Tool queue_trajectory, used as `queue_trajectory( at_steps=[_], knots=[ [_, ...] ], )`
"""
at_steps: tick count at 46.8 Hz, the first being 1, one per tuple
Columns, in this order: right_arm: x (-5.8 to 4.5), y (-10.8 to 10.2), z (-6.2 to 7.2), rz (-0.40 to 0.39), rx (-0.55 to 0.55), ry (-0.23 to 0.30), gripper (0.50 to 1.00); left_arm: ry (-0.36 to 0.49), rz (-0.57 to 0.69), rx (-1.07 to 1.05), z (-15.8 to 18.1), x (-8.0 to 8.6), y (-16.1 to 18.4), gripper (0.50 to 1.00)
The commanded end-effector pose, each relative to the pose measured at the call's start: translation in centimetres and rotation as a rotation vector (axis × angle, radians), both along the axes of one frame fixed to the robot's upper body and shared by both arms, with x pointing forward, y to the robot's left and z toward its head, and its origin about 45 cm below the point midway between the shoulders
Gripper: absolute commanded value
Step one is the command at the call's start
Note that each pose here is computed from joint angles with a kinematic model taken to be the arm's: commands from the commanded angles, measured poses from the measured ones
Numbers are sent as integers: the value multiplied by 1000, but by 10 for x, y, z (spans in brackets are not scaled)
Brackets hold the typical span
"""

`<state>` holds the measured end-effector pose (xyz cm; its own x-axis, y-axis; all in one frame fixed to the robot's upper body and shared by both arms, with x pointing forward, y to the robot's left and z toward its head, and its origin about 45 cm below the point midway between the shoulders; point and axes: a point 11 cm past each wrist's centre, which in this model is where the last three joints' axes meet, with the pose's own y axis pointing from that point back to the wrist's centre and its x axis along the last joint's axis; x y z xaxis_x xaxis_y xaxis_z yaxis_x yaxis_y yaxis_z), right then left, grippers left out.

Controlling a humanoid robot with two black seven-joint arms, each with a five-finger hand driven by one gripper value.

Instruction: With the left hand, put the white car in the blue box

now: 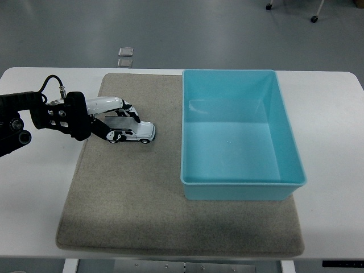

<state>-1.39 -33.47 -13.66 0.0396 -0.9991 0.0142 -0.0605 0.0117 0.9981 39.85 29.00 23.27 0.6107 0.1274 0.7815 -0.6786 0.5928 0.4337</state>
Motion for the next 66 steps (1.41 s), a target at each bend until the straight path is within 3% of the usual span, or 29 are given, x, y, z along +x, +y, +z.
queue_trajectory(
  at_steps=[1, 3, 18, 29, 45, 52, 66],
  knots=[
    [0, 0, 0, 1, 0, 0, 936, -1, 0, 2, 0, 0, 0, 544],
    [0, 0, 0, 0, 0, 0, 936, -1, 1, 3, 0, 0, 1, 500],
    [0, 0, 0, 1, 0, 0, 936, -41, 2, 17, 24, 9, 7, 500],
    [0, 0, 0, 0, 0, 0, 936, -121, 2, 15, 72, 26, 9, 500],
    [0, 0, 0, 0, 0, 0, 936, -204, -82, -41, 167, 47, -30, 500],
    [0, 1, 0, 0, 2, 0, 936, -193, -191, -75, 165, 48, -88, 500],
    [0, 0, 0, 0, 0, 0, 936, -129, -268, -69, 129, 47, -160, 500]
  ],
)
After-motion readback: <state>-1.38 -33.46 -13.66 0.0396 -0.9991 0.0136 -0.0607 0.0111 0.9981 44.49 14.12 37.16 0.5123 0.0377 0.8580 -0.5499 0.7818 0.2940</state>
